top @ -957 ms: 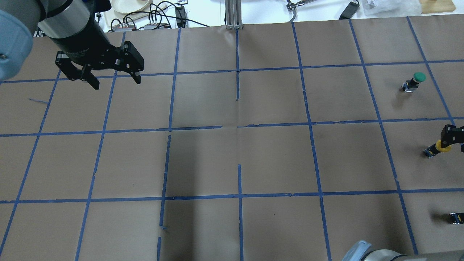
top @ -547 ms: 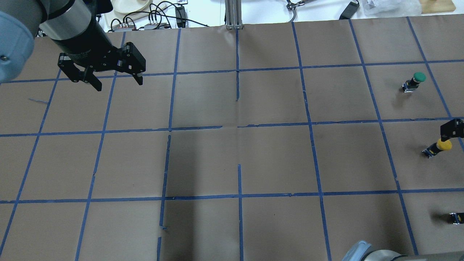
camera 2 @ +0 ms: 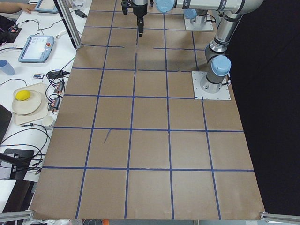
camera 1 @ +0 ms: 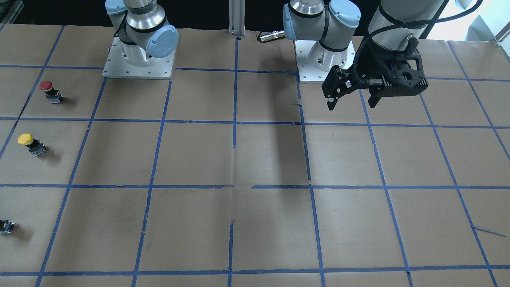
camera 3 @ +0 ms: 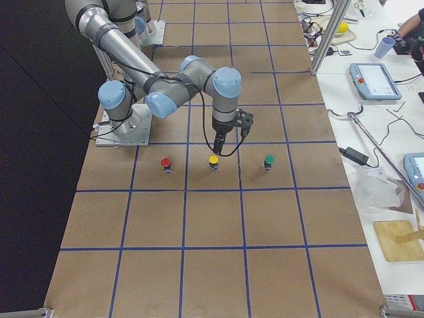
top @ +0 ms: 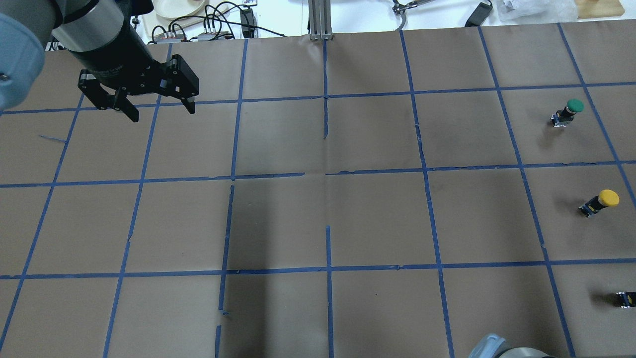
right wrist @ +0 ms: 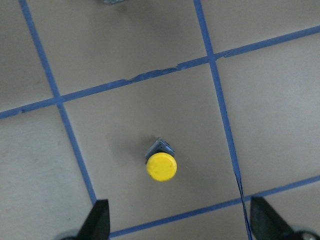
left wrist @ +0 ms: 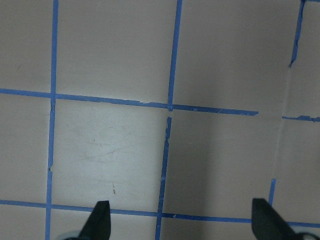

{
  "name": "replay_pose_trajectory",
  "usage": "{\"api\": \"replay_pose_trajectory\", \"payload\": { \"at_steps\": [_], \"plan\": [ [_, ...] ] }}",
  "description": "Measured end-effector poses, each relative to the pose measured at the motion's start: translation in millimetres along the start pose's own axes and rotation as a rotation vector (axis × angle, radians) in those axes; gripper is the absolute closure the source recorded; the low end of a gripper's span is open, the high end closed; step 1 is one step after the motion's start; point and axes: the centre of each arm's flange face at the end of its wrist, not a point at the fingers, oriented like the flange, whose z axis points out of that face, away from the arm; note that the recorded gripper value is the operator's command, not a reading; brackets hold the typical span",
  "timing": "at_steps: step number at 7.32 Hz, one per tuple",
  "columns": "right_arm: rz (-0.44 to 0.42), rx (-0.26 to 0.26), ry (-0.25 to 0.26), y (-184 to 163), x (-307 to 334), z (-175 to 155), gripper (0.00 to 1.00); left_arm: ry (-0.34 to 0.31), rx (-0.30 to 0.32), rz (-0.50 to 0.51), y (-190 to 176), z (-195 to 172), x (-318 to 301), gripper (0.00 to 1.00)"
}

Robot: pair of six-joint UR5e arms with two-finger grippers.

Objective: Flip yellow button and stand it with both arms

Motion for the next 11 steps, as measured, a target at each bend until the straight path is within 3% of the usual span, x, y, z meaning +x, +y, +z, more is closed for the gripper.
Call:
{"api": "replay_pose_trajectory", "payload": {
  "at_steps": [2, 4, 8, 11],
  "plan": [
    [-0.104, -0.037, -0.008, -16, -88, -71, 0.0, 0.0, 0.002, -0.003, 0, -1, -1, 0.0],
    [-0.236, -0.036, 0.005, -6, -196, -97, 0.0, 0.001, 0.002, -0.004, 0, -1, -1, 0.0],
    [-0.337, 0.066, 0.006, 49, -375, -113, 0.0, -0.001, 0.0, -0.009, -1, 1, -1, 0.0],
    [-0.373, 0.109, -0.084, 55, -403, -105, 0.0, 0.0, 0.007, -0.008, -1, 0, -1, 0.0]
  ]
}}
